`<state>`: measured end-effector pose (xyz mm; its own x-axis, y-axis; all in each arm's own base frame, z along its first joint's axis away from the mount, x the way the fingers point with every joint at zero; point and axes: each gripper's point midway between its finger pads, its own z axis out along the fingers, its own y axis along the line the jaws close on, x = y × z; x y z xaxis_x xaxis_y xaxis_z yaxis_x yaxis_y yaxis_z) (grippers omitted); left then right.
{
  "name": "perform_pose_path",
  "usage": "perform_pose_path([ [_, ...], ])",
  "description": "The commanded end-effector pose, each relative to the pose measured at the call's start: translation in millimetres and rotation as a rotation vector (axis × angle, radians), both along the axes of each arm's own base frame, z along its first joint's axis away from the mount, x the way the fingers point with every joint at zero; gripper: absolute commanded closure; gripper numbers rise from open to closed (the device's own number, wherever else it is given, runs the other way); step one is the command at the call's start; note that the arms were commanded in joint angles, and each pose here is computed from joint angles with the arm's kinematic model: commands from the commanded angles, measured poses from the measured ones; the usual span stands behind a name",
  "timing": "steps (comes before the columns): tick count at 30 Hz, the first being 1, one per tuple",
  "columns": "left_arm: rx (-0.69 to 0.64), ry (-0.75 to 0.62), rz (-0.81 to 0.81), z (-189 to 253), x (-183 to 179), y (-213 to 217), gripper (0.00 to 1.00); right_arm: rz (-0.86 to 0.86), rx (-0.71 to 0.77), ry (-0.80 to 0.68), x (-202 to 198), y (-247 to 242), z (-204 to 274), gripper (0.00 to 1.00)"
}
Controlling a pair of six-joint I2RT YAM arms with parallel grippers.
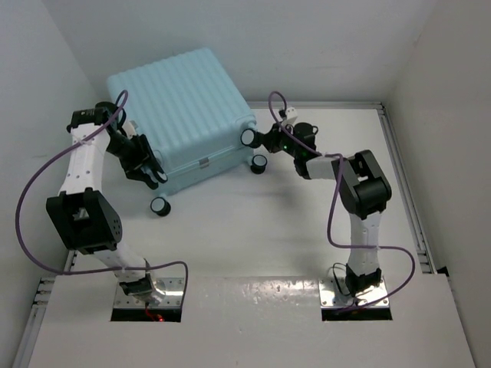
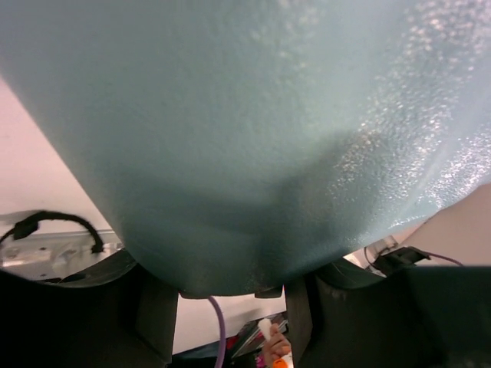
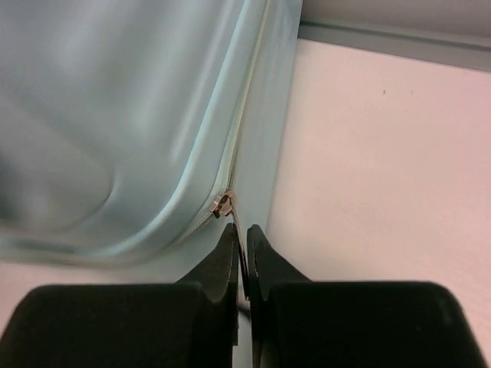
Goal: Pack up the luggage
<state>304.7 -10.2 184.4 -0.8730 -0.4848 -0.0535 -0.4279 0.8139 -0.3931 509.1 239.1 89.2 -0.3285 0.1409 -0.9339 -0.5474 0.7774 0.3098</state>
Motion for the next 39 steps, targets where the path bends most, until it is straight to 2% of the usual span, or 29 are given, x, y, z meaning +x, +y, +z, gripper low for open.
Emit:
perform_pose_path([
  [1, 0.548, -0.41, 0.239, -0.3, 136.3, 157.3, 1.0, -0.409, -0.083, -0.034, 77.6, -115.7, -0.2, 1.0],
  [9, 0.541, -0.429, 0.109, -12.9, 153.1, 151.9, 1.0, -0.373, -0.036, -0.115, 141.2, -97.2, 9.4, 1.0],
  [10, 0.535, -0.436, 0.084, -16.0, 154.9, 146.5, 1.0, -0.37, -0.009, -0.179, 157.9, -93.4, 39.6, 1.0],
  [11, 0.548, -0.439, 0.052, -16.1, 156.4, 141.1, 1.0, -0.357, -0.011, -0.143, 162.3, -88.3, 10.4, 1.0],
  [12, 0.553, -0.442, 0.044, -18.0, 157.0, 141.6, 1.0, -0.352, 0.03, -0.217, 178.4, -82.0, 45.8, 1.0],
  [13, 0.547, -0.449, 0.006, -18.3, 155.5, 132.8, 1.0, -0.348, 0.039, -0.217, 183.8, -78.2, 44.7, 1.0],
  [14, 0.544, -0.453, -0.009, -20.6, 157.5, 125.8, 1.0, -0.348, 0.034, -0.164, 188.9, -72.2, 4.9, 1.0],
  [15, 0.541, -0.443, -0.012, -24.7, 155.4, 125.2, 1.0, -0.347, 0.045, -0.168, 194.1, -69.7, 2.3, 1.0],
  [16, 0.544, -0.447, -0.033, -24.7, 156.4, 120.7, 1.0, -0.338, 0.089, -0.237, 210.6, -57.3, 26.5, 1.0],
  [17, 0.535, -0.443, -0.048, -28.2, 154.9, 118.5, 1.0, -0.342, 0.104, -0.249, 215.7, -55.4, 25.2, 1.0],
  [18, 0.548, -0.453, -0.066, -24.1, 155.3, 114.9, 1.0, -0.355, 0.113, -0.239, 224.1, -49.9, -0.1, 1.0],
  [20, 0.541, -0.456, -0.102, -25.8, 153.3, 107.1, 1.0, -0.347, 0.142, -0.306, 232.7, -30.3, 26.9, 1.0],
  [21, 0.546, -0.449, -0.133, -30.4, 152.6, 97.7, 1.0, -0.346, 0.135, -0.28, 232.0, -25.3, 0.3, 1.0],
  [22, 0.546, -0.461, -0.163, -27.6, 150.2, 92.0, 0.92, -0.34, 0.154, -0.293, 228.7, -15.3, 1.8, 1.0],
  [24, 0.518, -0.486, -0.214, -24.8, 150.3, 75.1, 0.66, -0.316, 0.201, -0.245, 219.6, 0.6, -5.8, 0.85],
  [25, 0.516, -0.489, -0.223, -24.8, 150.9, 70.8, 0.46, -0.297, 0.219, -0.252, 215.7, 6.2, 0.3, 0.75],
  [26, 0.519, -0.512, -0.229, -15.4, 150.4, 65.7, 0.28, -0.25, 0.258, -0.248, 202.4, 17.5, 11.8, 0.55],
  [27, 0.522, -0.521, -0.227, -11.4, 149.9, 65.6, 0.28, -0.253, 0.24, -0.208, 198.0, 16.3, -9.3, 0.46],
  [28, 0.513, -0.534, -0.231, -7.2, 149.6, 63.1, 0.21, -0.218, 0.26, -0.218, 186.3, 15.7, 2.8, 0.4],
  [30, 0.512, -0.585, -0.216, 7.3, 155.4, 61.6, 0.16, -0.151, 0.272, -0.193, 165.7, 12.6, 20.9, 0.3],
  [31, 0.497, -0.61, -0.222, 15.7, 154.2, 57.4, 0.15, -0.07, 0.307, -0.176, 147.3, 14.2, 55.7, 0.28],
  [32, 0.486, -0.635, -0.214, 22.1, 156.3, 54.8, 0.15, -0.062, 0.313, -0.133, 136.0, 3.0, 61.9, 0.25],
  [33, 0.48, -0.662, -0.216, 29.0, 157.8, 52.6, 0.14, -0.063, 0.299, -0.042, 127.1, -8.2, 27.7, 0.25],
  [34, 0.449, -0.686, -0.233, 34.5, 156.9, 45.5, 0.14, 0.053, 0.33, -0.055, 106.7, 0.1, 72.6, 0.25],
  [35, 0.443, -0.711, -0.236, 44.2, 154.6, 42.8, 0.14, 0.063, 0.327, 0.009, 98.1, -4.1, 67.5, 0.24],
  [36, 0.429, -0.742, -0.223, 53.9, 155.5, 39.5, 0.14, 0.056, 0.316, 0.124, 81.3, -13.1, 37.2, 0.24],
  [37, 0.423, -0.775, -0.216, 64.7, 155.6, 37.2, 0.14, 0.124, 0.32, 0.116, 63.7, -10.0, 67.1, 0.23],
  [38, 0.412, -0.782, -0.212, 64.6, 151.8, 34.7, 0.13, 0.166, 0.311, 0.133, 51.9, -12.9, 68.1, 0.21],
  [39, 0.421, -0.816, -0.208, 79.7, 146.8, 34.0, 0.13, 0.196, 0.268, 0.242, 23.3, -13.8, 44.3, 0.21],
])
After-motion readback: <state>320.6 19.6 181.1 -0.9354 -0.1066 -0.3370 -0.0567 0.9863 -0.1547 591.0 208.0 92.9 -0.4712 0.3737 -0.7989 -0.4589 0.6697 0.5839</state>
